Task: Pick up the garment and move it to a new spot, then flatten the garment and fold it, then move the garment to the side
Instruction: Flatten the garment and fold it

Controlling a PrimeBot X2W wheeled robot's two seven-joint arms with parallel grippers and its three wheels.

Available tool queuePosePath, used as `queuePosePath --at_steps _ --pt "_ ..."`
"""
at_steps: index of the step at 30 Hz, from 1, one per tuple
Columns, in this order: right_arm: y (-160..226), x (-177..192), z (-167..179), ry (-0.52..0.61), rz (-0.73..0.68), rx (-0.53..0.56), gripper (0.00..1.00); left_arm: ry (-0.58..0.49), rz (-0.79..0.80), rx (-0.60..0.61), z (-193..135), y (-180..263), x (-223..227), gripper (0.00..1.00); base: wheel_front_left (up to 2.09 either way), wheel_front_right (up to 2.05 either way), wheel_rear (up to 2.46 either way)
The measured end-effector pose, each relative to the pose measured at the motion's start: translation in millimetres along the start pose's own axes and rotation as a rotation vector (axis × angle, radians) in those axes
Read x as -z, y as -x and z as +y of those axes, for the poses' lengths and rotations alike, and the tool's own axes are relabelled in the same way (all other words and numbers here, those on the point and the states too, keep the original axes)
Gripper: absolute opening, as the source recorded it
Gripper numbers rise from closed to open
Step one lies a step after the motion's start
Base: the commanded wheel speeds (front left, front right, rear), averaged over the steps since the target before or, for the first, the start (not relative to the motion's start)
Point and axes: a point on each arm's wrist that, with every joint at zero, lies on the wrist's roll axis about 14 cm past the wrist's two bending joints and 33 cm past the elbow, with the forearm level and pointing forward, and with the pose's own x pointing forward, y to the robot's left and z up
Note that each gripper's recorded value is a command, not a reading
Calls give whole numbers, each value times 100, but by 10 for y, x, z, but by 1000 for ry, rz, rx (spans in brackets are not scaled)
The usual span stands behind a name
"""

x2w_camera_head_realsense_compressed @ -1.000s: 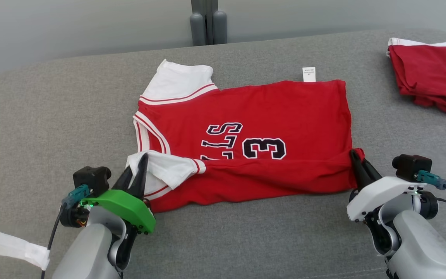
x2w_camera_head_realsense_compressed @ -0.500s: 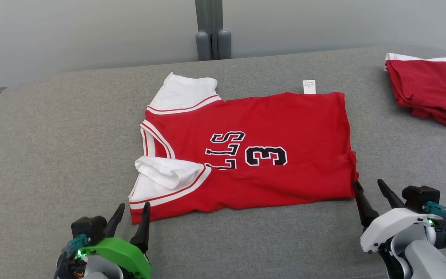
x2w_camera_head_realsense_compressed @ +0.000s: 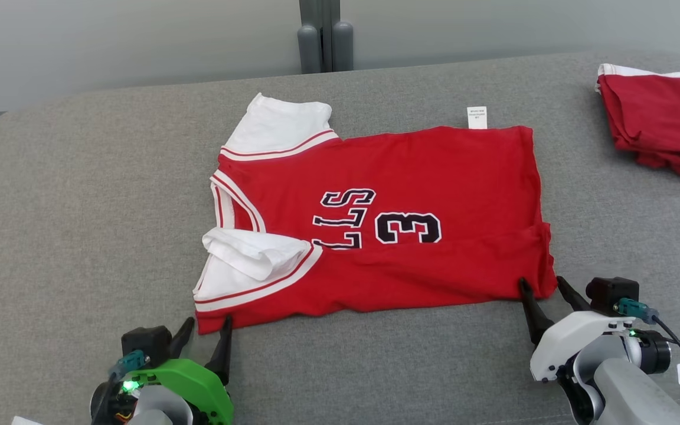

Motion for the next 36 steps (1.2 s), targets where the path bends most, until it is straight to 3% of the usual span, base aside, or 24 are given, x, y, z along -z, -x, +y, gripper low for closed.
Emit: queuePosePath --at_steps 1,2,4,5,6,8,17,25,31,36 --pt "-9 24 4 -2 9 1 87 -6 5 -5 20 -15 2 100 0 0 0" --pt "-20 39 9 -9 14 2 66 -1 9 -14 42 -31 3 100 0 0 0" --pt "-43 51 22 -14 22 2 42 8 28 -33 74 -49 46 100 0 0 0" --pt "-49 58 26 -17 25 2 16 -6 46 -32 76 -55 81 100 0 0 0" --pt "-53 68 31 -18 29 2 0 -10 51 -32 75 -64 88 50 0 0 0" --pt "-67 67 47 -26 30 1 0 8 58 -26 27 -87 105 0 0 0 0" --pt "32 -78 84 -43 -27 -9 0 30 -41 0 -51 -18 -155 0 0 0 0" --pt "307 -108 212 -62 -81 -47 0 39 -169 2 -44 376 -313 0 0 0 0" --pt "463 -40 242 -66 -79 -64 0 66 -167 -40 -7 674 -104 0 0 0 0" --pt "622 144 82 -128 -39 -12 0 97 -128 -75 3 863 135 0 0 0 0"
